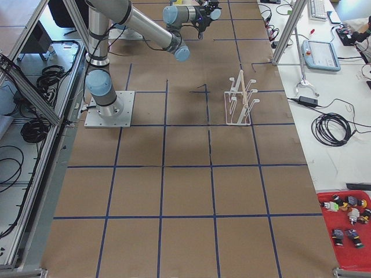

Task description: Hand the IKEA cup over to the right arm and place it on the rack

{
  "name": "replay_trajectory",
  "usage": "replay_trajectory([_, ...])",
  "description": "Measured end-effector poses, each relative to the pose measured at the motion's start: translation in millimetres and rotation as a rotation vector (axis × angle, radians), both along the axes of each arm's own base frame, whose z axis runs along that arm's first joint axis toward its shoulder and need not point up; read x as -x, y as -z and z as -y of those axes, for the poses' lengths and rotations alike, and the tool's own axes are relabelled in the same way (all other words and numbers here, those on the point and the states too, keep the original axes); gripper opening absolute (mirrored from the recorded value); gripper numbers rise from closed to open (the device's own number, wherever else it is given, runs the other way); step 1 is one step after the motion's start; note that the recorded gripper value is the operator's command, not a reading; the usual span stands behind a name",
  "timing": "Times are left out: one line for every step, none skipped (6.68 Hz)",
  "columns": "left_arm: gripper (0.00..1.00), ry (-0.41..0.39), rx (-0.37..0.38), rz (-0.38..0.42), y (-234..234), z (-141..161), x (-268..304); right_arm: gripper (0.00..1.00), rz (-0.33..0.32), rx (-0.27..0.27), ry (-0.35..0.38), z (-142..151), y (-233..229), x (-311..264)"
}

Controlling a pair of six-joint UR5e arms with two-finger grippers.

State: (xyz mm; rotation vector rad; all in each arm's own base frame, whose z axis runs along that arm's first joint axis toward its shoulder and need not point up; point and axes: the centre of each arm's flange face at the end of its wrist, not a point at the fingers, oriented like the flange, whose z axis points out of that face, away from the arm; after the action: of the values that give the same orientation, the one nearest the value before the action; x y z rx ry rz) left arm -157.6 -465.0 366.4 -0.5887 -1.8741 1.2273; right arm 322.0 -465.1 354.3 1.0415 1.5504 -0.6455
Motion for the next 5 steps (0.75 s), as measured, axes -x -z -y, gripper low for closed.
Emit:
replay_trajectory([1.0, -0.042, -0.013, -0.005, 6.7, -2.5, -19.1, 0.25, -0.004, 0.001, 0.01, 3.5, 1.0, 3.8])
replay_trajectory([1.0, -0.091, -0.018, -0.008, 14.9, -7.9, -40.1, 0.24, -0.01, 0.002, 0.037, 11.5, 3.2, 15.2])
replay_trajectory([1.0, -0.139, -0.023, -0.003, 19.4, -9.3, -55.1, 0.24, -0.014, 0.007, 0.085, 25.6, 2.8, 38.8])
replay_trajectory([1.0, -0.203, -0.054, 0.015, 22.0, -2.0, -64.5, 0.24, -0.039, 0.026, 0.132, 40.7, 0.3, 66.7])
replay_trajectory([1.0, -0.279, -0.111, 0.039, 19.7, 14.9, -73.0, 0.22, -0.109, 0.068, 0.165, 53.6, -3.7, 92.7])
